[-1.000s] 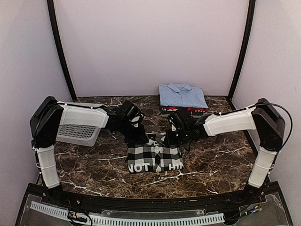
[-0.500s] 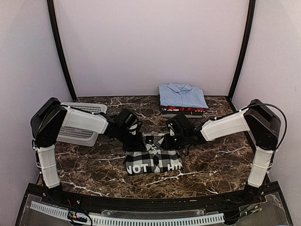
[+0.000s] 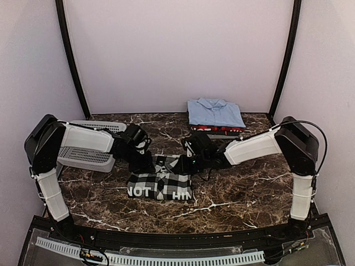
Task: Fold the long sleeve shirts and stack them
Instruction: Move the square-folded shirt to the center of the board, then move the square-folded shirt to the corner of the board.
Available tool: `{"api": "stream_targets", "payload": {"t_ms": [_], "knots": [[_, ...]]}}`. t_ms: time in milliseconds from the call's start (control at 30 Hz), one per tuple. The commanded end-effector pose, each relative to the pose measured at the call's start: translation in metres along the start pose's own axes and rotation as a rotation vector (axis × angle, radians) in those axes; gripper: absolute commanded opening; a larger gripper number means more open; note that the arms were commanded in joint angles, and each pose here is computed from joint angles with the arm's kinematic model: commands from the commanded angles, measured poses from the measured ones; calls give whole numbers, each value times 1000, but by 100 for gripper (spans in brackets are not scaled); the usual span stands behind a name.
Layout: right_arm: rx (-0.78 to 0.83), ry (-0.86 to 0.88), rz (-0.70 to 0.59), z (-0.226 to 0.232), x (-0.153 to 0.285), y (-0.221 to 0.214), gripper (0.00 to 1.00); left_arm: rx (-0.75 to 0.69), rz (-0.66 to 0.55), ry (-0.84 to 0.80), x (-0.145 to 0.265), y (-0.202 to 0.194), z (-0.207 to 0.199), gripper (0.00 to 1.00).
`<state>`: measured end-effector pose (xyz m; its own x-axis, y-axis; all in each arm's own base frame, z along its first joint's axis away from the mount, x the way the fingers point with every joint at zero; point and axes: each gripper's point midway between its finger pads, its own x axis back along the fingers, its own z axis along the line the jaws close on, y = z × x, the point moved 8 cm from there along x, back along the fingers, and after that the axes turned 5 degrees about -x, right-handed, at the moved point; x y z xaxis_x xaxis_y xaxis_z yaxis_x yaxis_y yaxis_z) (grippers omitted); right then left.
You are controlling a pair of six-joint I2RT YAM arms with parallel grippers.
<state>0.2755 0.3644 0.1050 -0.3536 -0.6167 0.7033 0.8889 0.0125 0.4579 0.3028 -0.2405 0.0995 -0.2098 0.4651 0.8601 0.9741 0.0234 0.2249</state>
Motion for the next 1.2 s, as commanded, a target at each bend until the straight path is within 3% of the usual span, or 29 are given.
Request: {"api": "stream_targets", "payload": {"t_ms": [0,233,367,500,800,1167], "knots": [[29,36,-56,16,27,23,27,-41,13,76,19,-2,4,16],[7,35,-198,11,82,64,37,-164,-97,-1,63,21,-38,38],[-75,2,-282,-22,107,80,44,-216,-154,-67,84,27,-56,57],[-200,-6,-388,-68,135,94,44,-247,-218,-136,105,30,-69,67],[-443,-7,-483,-160,159,95,42,-293,-307,-228,141,25,-80,71],[-641,-9,-532,-234,140,108,36,-307,-371,-274,165,12,-78,73]]}}
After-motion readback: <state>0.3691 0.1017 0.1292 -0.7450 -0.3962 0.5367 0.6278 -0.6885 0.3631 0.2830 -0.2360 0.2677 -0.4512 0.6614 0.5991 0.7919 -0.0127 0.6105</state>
